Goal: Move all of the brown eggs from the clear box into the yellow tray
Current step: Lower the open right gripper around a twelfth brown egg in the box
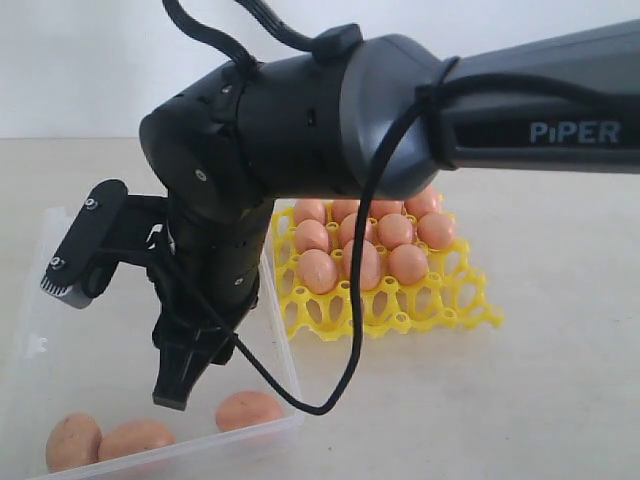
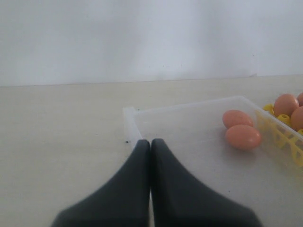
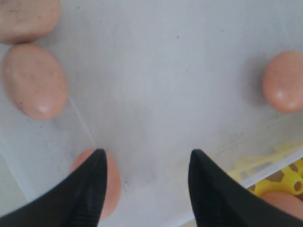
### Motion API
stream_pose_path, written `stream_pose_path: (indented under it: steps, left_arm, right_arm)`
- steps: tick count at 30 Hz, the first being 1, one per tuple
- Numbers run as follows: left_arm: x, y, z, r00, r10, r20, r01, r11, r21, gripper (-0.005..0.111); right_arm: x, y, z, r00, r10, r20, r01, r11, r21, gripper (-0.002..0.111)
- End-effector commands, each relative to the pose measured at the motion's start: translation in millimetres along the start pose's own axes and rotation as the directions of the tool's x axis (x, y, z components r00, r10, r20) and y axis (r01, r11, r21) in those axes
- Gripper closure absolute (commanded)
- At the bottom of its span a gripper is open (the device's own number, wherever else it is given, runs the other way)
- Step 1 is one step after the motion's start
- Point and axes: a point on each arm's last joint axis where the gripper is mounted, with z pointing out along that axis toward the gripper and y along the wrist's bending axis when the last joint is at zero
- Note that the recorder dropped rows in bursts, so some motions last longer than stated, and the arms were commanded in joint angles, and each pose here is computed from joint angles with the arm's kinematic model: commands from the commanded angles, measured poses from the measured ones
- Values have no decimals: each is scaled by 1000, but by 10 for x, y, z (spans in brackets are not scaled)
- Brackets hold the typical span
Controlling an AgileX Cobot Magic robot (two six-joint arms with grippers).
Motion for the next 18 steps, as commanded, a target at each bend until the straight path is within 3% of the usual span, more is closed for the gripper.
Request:
stream_pose_path:
  steps: [1, 18]
  left_arm:
    - [-11, -3, -4, 1000, -4, 7, 4, 1000, 5, 111]
    - [-11, -3, -4, 1000, -4, 7, 4, 1000, 5, 111]
  right_arm:
    - [32, 17, -28, 999, -18, -50, 17, 1000, -15, 58]
    - [17, 137, 58, 985, -157, -75, 152, 986, -64, 58]
